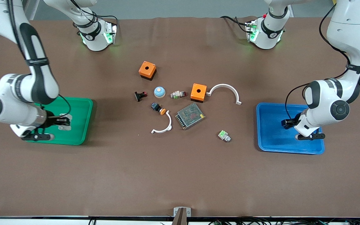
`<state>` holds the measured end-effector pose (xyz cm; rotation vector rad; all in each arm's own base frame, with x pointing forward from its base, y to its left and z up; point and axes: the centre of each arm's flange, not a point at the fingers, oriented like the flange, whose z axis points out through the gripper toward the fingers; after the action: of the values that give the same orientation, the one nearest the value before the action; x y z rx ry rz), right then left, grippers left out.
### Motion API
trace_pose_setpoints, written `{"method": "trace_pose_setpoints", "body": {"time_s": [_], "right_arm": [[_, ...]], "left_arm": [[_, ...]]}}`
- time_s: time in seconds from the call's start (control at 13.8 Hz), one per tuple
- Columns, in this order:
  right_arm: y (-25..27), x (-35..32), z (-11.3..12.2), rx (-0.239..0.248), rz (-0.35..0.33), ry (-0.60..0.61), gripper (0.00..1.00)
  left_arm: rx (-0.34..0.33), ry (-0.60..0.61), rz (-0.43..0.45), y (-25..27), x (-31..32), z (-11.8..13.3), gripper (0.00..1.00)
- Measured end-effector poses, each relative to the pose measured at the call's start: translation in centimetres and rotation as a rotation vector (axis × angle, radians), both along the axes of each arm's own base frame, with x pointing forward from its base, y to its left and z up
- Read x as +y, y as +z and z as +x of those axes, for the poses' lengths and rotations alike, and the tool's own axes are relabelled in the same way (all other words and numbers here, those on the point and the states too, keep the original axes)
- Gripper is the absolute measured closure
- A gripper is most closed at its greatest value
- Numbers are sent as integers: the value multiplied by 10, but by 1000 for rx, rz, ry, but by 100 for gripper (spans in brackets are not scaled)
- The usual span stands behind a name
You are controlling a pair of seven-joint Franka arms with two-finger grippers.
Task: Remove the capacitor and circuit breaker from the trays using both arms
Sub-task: 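Grasp the breaker with the right gripper while the left gripper grasps the capacitor, then carry the breaker out of the green tray while the left gripper lifts the capacitor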
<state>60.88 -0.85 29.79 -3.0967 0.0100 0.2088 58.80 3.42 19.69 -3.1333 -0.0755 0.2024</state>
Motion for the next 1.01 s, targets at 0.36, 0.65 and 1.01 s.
{"method": "trace_pose_setpoints", "body": {"time_s": [0.36, 0.65, 1.01], "right_arm": [[-18, 135, -4, -40, 52, 33, 60], [-67, 216, -16, -70, 21, -48, 60], [-89, 294, -20, -76, 4, -121, 60]], "left_arm": [[-3, -1, 0, 1, 0, 1, 62], [-19, -1, 1, 7, 0, 6, 66], [-19, 31, -1, 76, -36, 9, 66]]}}
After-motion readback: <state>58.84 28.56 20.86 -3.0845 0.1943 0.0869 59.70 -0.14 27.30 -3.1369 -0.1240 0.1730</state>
